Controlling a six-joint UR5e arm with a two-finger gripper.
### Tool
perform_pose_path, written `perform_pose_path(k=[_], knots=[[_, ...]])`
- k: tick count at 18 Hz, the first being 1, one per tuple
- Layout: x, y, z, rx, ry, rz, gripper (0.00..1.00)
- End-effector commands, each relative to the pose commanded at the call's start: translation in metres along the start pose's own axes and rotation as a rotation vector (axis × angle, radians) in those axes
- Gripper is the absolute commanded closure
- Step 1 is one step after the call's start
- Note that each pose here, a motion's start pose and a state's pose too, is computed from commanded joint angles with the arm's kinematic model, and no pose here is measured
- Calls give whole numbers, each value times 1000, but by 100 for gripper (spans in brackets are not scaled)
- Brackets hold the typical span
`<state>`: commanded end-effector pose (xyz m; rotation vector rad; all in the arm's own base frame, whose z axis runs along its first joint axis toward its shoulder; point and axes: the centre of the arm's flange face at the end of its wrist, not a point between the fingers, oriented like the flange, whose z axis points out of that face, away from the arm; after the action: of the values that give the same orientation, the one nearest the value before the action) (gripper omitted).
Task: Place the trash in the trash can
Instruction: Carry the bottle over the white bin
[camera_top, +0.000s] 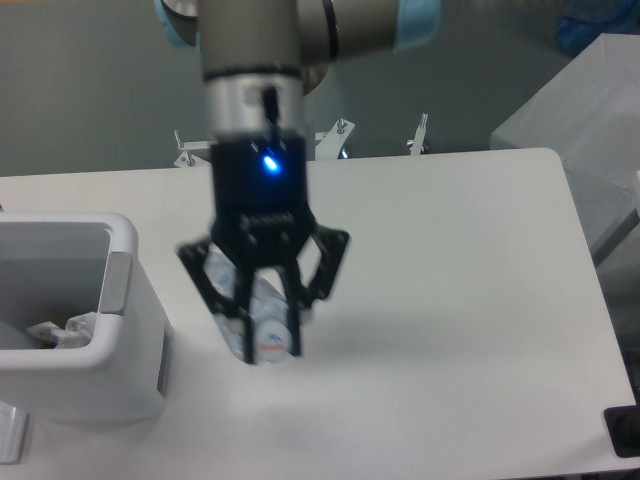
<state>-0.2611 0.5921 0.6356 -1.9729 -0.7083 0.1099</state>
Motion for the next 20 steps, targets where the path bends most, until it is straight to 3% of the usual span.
perform_pose_path(k=[8,20], knots=[[95,23,-21,-15,129,71,59],[135,66,20,-106,178,112,59]])
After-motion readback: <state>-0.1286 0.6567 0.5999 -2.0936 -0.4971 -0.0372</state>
